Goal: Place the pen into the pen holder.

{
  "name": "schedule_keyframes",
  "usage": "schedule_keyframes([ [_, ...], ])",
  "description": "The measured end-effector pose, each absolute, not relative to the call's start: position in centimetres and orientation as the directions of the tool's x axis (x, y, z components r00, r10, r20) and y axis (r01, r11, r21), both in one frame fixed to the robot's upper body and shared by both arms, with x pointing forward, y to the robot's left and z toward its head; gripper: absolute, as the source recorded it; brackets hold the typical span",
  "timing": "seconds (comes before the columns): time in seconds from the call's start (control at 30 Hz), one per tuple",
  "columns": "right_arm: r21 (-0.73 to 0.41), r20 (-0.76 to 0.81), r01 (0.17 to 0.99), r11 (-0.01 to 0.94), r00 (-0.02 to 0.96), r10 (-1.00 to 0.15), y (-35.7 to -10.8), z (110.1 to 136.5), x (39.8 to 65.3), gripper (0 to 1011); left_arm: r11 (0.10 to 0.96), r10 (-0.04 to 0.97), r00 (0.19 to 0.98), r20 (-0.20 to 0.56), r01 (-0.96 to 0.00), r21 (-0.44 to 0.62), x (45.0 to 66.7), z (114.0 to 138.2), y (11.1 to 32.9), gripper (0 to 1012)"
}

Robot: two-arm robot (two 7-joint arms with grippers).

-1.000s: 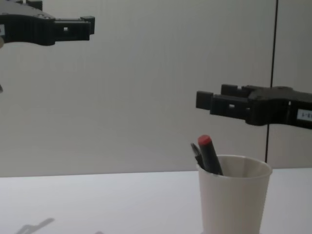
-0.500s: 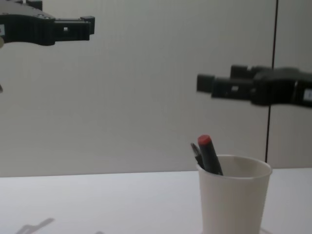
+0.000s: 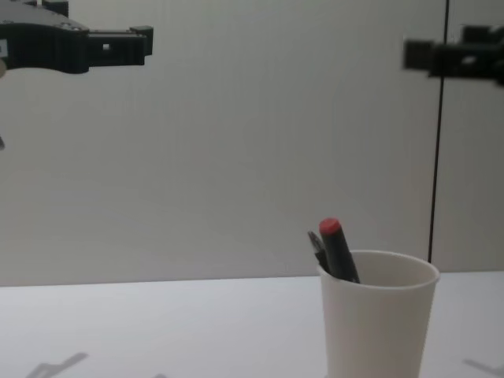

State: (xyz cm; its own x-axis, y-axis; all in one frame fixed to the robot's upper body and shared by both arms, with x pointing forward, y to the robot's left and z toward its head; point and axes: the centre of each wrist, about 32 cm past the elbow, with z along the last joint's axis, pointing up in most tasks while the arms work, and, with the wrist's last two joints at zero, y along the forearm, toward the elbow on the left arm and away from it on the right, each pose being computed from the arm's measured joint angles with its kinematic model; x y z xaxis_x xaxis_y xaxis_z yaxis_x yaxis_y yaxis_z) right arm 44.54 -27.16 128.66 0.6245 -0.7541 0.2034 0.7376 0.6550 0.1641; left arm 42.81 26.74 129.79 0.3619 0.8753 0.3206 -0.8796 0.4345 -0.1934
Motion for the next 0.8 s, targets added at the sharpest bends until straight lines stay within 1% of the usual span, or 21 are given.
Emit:
schedule_keyframes([
  [0.1,0.174,0.216,0.755,0.632,0.597,-0.773,-27.9,129.3,44.1,1001,0.434,0.876,0.362,0.320,-0.880,-0.193,42.8,129.8,26.7,1001],
  [0.37,0.172,0.206,0.763,0.623,0.590,-0.780,-27.7,128.8,44.2,1002,0.429,0.879,0.362,0.311,-0.884,-0.186,43.4,129.1,26.5,1001],
  [0.6,0.166,0.178,0.799,0.578,0.552,-0.815,-27.3,127.3,44.4,1002,0.418,0.887,0.362,0.287,-0.893,-0.167,44.9,127.0,25.5,1001],
  [0.8,0.150,0.140,0.842,0.518,0.500,-0.855,-26.7,125.3,44.6,1002,0.414,0.890,0.366,0.271,-0.898,-0.148,46.0,125.4,24.5,1001],
])
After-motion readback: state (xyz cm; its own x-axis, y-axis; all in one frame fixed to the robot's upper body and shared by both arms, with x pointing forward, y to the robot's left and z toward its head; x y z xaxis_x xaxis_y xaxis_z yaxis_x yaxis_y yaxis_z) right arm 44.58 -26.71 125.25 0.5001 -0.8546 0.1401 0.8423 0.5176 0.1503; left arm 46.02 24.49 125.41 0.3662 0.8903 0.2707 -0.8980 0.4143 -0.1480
